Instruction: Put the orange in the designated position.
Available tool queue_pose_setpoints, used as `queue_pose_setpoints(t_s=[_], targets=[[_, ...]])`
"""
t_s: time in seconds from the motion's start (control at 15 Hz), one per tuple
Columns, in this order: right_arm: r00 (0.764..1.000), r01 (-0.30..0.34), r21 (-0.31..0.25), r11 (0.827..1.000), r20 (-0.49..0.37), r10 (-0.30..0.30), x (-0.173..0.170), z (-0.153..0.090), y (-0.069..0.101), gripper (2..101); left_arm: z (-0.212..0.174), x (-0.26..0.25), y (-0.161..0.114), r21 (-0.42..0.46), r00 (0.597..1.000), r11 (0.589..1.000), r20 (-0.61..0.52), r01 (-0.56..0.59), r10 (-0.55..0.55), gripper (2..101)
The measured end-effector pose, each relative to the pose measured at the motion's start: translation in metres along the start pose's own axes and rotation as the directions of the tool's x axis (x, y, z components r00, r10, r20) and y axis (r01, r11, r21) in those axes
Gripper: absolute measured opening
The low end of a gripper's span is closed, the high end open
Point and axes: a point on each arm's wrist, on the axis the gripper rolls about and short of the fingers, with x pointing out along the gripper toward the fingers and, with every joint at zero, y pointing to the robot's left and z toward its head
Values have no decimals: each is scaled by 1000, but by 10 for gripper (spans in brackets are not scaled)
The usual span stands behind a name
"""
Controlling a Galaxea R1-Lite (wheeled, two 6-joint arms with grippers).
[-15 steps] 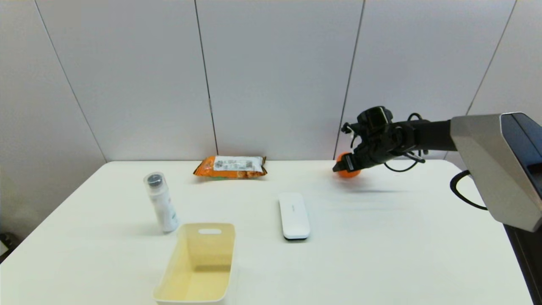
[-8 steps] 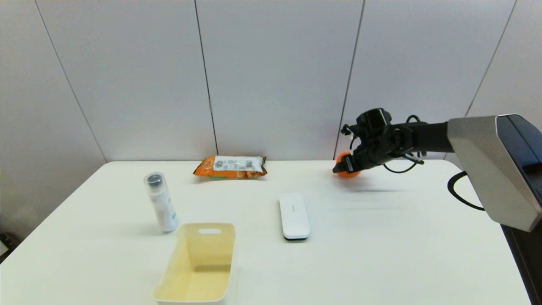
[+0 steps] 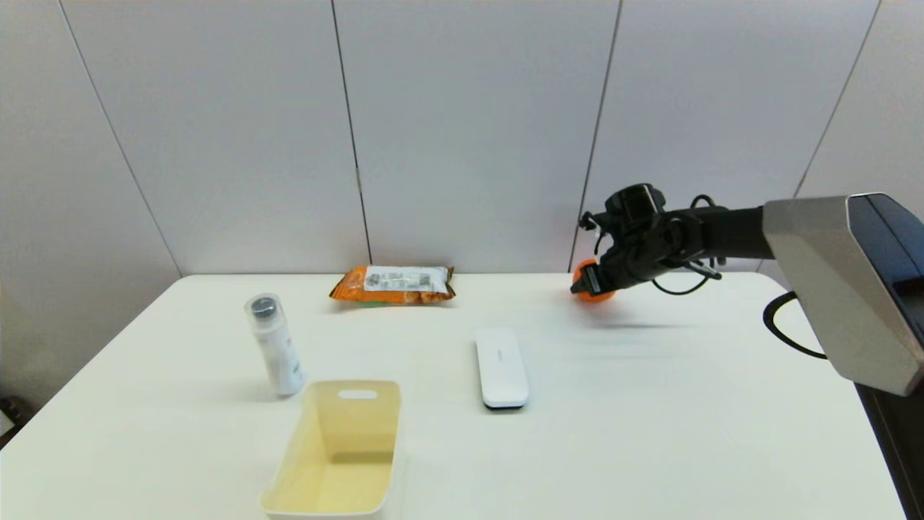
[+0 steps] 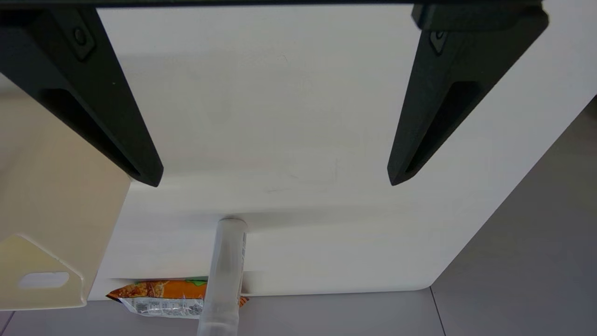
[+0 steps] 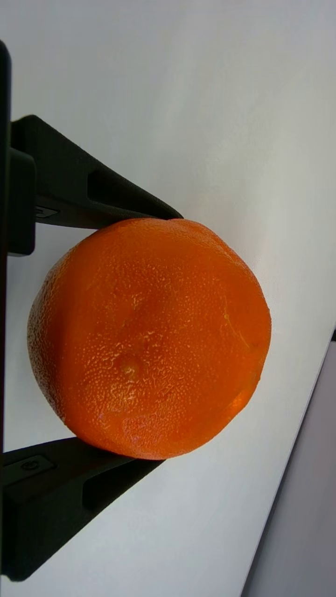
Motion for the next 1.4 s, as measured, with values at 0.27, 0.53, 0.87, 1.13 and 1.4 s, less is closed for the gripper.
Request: queue_pose_setpoints(t_s=[0.27,0.53,0.87,1.13,1.4], targets=[[997,-57,-34,998,45,59,-34,17,40,680,0,0,0,0,1000,1000,0,0,0,979],[981,-144,-124,982,113,159,-65,32,104,680,0,0,0,0,1000,1000,0,0,0,979],[961,-205,-252,946,131,244,-73,32,153,680,0,0,0,0,1000,1000,0,0,0,979],[955,-237,-290,927,107,278,-68,25,178,676,0,0,0,0,1000,1000,0,0,0,979],[948,-267,-325,907,79,308,-63,17,203,675,0,0,0,0,1000,1000,0,0,0,979]])
